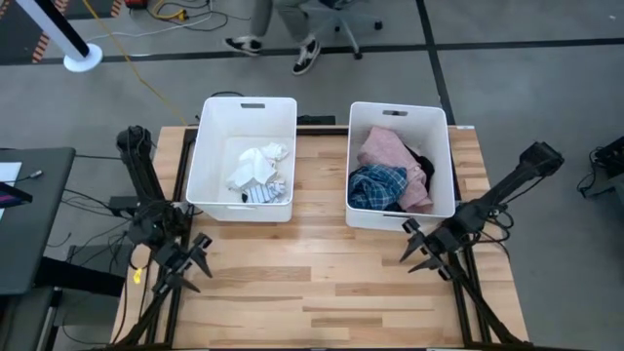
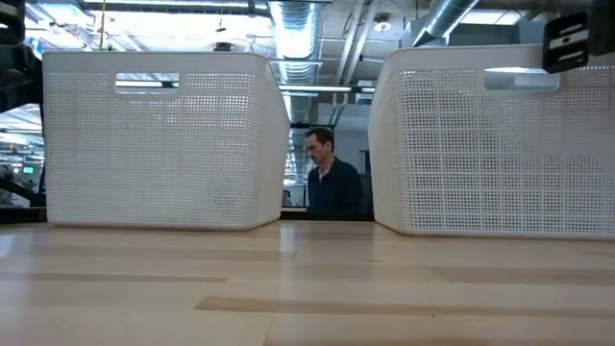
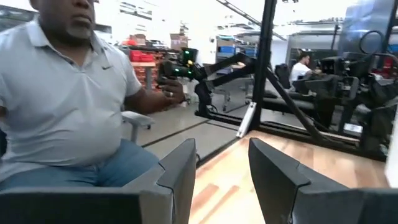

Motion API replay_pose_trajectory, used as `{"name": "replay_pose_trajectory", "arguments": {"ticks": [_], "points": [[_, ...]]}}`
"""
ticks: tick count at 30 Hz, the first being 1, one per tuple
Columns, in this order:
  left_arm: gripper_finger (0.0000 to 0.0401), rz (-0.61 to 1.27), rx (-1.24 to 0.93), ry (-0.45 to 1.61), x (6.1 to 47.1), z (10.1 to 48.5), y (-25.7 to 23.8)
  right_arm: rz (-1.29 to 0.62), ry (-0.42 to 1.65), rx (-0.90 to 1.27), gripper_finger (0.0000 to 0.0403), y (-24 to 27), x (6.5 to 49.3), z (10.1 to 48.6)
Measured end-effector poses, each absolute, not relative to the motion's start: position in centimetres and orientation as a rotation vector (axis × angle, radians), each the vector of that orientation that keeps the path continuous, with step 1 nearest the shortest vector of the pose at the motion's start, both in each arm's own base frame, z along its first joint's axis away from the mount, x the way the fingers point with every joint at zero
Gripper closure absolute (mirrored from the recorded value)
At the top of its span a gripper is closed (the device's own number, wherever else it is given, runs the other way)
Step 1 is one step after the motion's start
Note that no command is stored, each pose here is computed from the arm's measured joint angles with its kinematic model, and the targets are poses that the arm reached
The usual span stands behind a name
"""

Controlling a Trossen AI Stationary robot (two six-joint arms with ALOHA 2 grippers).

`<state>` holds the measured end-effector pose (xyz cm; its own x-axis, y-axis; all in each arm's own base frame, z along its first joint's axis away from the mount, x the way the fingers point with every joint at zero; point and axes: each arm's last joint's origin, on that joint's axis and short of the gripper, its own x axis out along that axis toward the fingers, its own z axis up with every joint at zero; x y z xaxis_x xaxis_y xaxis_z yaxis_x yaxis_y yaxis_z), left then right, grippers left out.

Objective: Sort clothes
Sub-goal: Return to Home Position

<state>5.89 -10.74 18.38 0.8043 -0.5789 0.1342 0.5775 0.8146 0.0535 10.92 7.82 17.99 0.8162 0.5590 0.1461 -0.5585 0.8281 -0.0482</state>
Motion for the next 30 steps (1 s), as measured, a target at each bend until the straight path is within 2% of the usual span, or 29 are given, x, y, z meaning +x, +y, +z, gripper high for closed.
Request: {"name": "replay_pose_trajectory", "arguments": {"ticks": [9,13,22,30], "points": [[0.0216,-0.546,0.043,-0.136,6.6,18.2,-10.3,0.513,-0.098,-0.037,0.0239,6.8,11.6,17.4],[0.0217,-0.443,0.092,-0.103,7.1,17.8,-9.9,0.476,-0.084,-0.076,0.0242,6.4,11.9,17.2],[0.0217,-0.24,0.149,-0.049,8.6,17.1,-8.6,0.337,-0.013,-0.11,0.0297,4.6,12.7,16.5],[0.0217,-0.229,0.172,0.023,9.5,16.3,-7.8,0.261,0.0,-0.108,0.032,3.5,13.0,16.4]]}}
